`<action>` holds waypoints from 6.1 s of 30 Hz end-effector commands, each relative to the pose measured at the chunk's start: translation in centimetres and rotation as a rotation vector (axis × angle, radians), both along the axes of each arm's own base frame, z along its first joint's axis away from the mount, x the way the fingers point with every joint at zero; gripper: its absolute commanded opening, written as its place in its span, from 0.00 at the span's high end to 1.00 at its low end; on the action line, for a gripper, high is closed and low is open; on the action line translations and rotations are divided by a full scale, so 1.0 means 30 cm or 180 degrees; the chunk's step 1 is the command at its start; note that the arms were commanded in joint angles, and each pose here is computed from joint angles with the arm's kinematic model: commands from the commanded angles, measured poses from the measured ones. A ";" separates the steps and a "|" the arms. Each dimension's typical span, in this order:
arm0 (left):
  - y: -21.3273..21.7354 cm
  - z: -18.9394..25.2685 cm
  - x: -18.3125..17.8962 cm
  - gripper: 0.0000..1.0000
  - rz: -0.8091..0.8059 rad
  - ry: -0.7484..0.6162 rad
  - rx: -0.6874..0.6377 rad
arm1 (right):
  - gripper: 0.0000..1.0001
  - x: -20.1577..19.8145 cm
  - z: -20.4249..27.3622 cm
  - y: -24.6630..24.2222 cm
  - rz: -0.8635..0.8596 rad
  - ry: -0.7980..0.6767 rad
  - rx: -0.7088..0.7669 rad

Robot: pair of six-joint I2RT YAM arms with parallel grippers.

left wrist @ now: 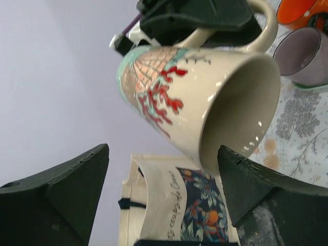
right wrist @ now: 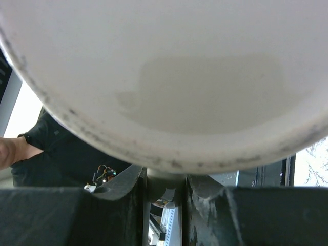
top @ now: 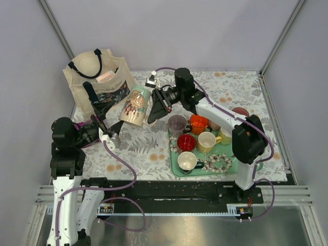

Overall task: Turn the mug right side up
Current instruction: Turn over the cup at the center of the board, then place the cup on the tray.

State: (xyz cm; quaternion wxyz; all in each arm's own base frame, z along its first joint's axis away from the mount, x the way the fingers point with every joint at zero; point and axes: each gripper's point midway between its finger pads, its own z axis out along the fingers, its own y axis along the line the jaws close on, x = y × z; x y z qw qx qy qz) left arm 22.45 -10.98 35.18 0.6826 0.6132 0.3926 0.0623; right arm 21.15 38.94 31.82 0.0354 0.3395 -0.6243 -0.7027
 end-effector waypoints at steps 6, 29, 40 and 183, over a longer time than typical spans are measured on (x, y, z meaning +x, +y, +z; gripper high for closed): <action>-0.061 0.123 0.019 0.19 -0.0195 -0.0250 0.0041 | 1.00 -0.090 0.156 -0.084 0.0317 -0.0549 0.0417; -0.151 0.033 0.104 1.00 0.0313 0.0812 -0.0169 | 0.35 0.153 0.140 -0.136 -0.0670 -0.0873 0.0394; -0.115 -0.456 -0.056 1.00 0.1321 0.4374 0.0380 | 0.06 0.548 -0.072 -0.440 -0.2969 -0.3029 -0.1508; 0.104 -0.274 0.405 0.01 0.2294 0.4352 -0.2808 | 1.00 -0.303 -0.093 -0.951 -0.0582 -0.4931 -0.1824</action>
